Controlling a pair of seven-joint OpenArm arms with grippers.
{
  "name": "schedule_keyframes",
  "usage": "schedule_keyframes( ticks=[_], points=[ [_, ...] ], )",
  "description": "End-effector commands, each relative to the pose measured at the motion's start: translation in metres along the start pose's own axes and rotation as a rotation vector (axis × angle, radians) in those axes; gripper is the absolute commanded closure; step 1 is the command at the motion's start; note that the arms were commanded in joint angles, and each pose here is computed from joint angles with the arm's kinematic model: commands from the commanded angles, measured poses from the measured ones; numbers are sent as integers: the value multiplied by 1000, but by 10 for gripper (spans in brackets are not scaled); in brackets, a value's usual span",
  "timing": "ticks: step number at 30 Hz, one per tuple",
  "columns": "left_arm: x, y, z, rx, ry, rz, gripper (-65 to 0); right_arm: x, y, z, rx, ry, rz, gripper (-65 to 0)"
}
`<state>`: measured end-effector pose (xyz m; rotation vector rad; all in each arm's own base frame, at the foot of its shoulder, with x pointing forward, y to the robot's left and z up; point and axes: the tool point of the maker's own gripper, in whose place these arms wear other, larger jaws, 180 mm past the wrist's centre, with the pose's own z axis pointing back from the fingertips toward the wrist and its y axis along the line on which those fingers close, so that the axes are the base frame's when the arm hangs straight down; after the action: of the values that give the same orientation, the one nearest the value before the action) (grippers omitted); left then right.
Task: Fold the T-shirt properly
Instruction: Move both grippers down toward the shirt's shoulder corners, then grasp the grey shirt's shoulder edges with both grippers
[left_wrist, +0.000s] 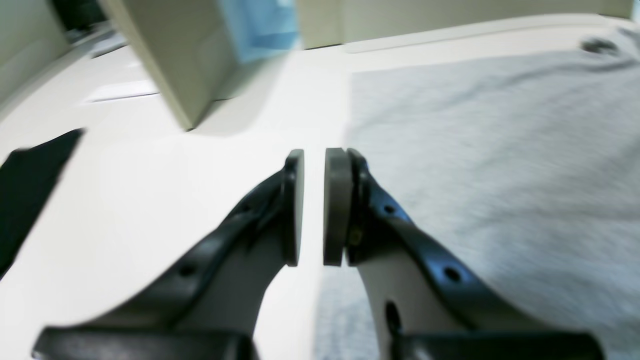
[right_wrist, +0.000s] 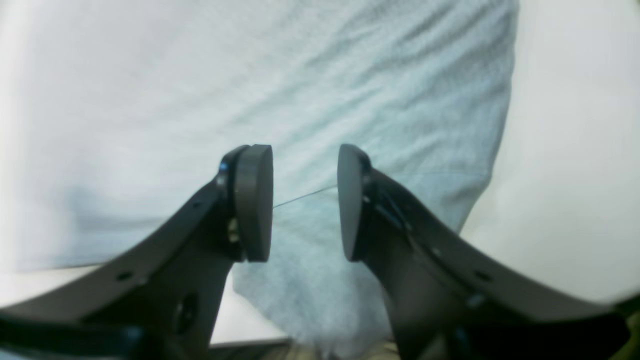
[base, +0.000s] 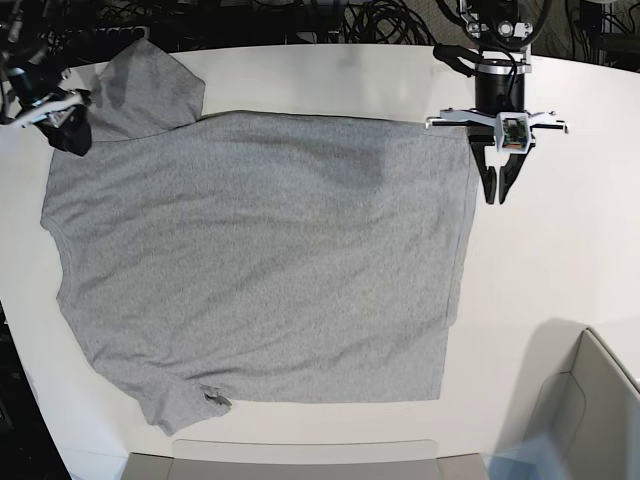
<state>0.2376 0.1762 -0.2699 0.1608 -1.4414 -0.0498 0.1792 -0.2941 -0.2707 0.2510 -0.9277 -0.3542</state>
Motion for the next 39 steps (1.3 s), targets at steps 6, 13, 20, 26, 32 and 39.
schedule_keyframes(
  ticks=[6,13,20,26,32,39],
  points=[
    [10,-23,1,-61,-35,21,-87,-12,-28,30,-37,32,72,-220],
    [10,-23,1,-63,-35,18,-87,-86,-80,22,-110,159,-182,-220],
    [10,-21,1,-58,-32,15,-87,-102,-88,4,-91,207,-234,-220],
    [10,-20,1,-57,-32,16,-87,-112,-81,-14,-50,250,-250,-220],
    [9,-19,1,-53,-32,16,-87,-141,-95,-26,-89,325,-292,-220],
    [-13,-19,0,-50,94,20,-89,-154,-64,-42,-5,387,-254,-220]
  ],
)
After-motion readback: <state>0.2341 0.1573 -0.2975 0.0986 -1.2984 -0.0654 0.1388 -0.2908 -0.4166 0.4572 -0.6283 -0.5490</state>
